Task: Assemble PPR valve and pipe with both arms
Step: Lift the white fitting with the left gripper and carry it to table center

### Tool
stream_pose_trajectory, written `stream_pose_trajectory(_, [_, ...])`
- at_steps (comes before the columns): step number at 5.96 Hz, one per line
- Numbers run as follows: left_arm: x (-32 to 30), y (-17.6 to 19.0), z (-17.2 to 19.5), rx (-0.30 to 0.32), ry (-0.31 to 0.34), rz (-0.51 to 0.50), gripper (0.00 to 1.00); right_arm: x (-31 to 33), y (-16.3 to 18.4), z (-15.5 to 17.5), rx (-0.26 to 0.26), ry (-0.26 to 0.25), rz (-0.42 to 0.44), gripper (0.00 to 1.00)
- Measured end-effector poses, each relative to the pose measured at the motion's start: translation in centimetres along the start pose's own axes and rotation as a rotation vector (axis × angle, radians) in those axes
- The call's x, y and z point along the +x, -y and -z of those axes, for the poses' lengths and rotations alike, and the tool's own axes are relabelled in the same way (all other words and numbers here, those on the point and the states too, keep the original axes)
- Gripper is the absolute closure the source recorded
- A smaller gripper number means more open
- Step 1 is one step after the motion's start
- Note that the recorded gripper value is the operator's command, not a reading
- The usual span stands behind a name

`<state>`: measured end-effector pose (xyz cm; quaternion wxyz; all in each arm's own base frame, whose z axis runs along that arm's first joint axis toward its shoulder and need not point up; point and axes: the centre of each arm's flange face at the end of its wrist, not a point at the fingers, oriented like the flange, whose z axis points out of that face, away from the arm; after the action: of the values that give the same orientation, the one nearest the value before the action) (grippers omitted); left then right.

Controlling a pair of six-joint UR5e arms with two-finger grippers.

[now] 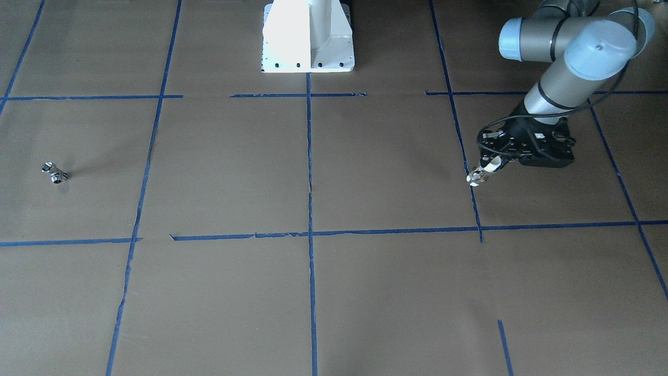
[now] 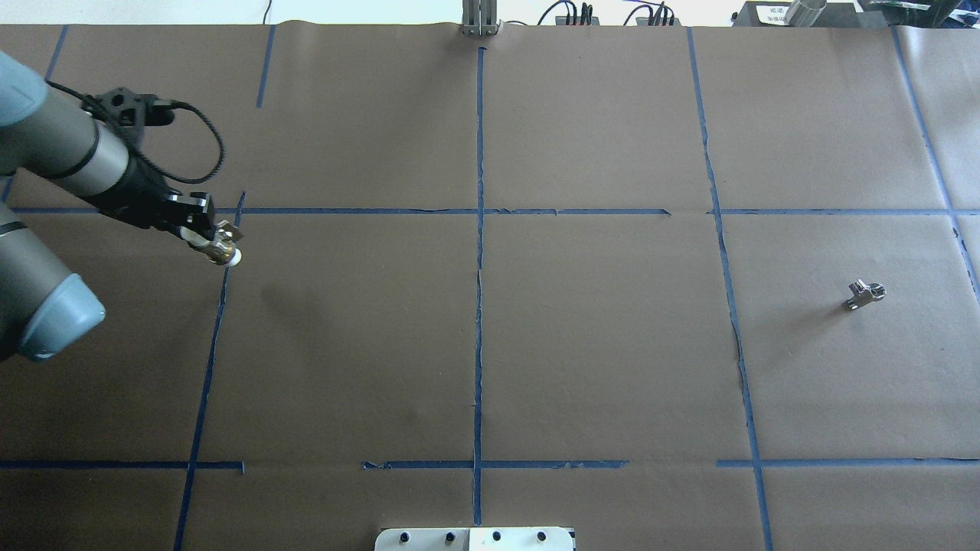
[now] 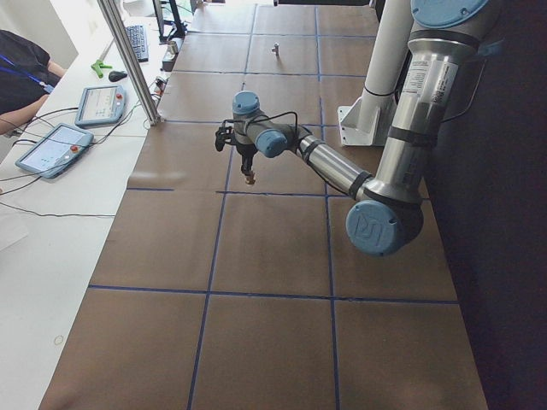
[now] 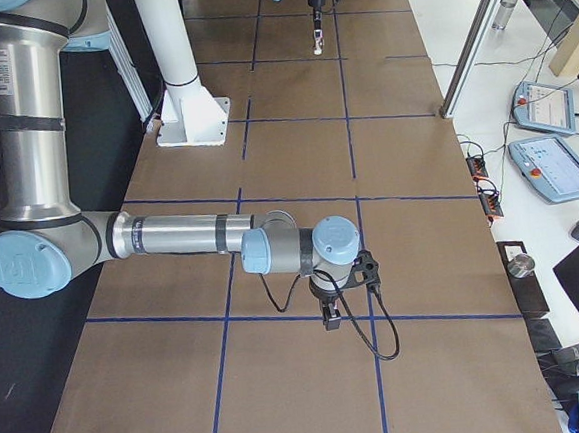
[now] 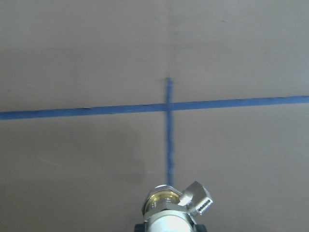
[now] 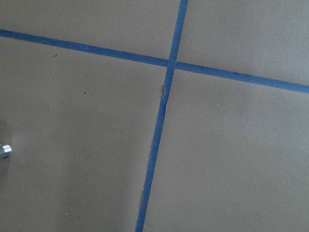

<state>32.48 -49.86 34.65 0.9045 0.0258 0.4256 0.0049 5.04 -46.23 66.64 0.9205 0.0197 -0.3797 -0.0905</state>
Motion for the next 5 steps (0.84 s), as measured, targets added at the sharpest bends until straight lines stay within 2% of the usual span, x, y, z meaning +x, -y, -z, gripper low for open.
stream_pose_trajectory(2, [14.5,-1.4,-1.5,-0.028,0.009,0.072,1.0,0.0,0.0,-0.1,-0.002,0.0,-0.001,0.0])
stream_pose_trajectory(4, [27.2,-1.9,-4.1,-0.012,0.025,0.143,1.0,0.1,-0.1,-0.2,-0.003,0.001,-0.002,0.0])
stream_pose_trajectory(5, [31.4,-2.1,-4.6,-0.006,0.023,0.161,1.0,0.1,-0.1,-0.2,-0.004,0.0,-0.003,0.0])
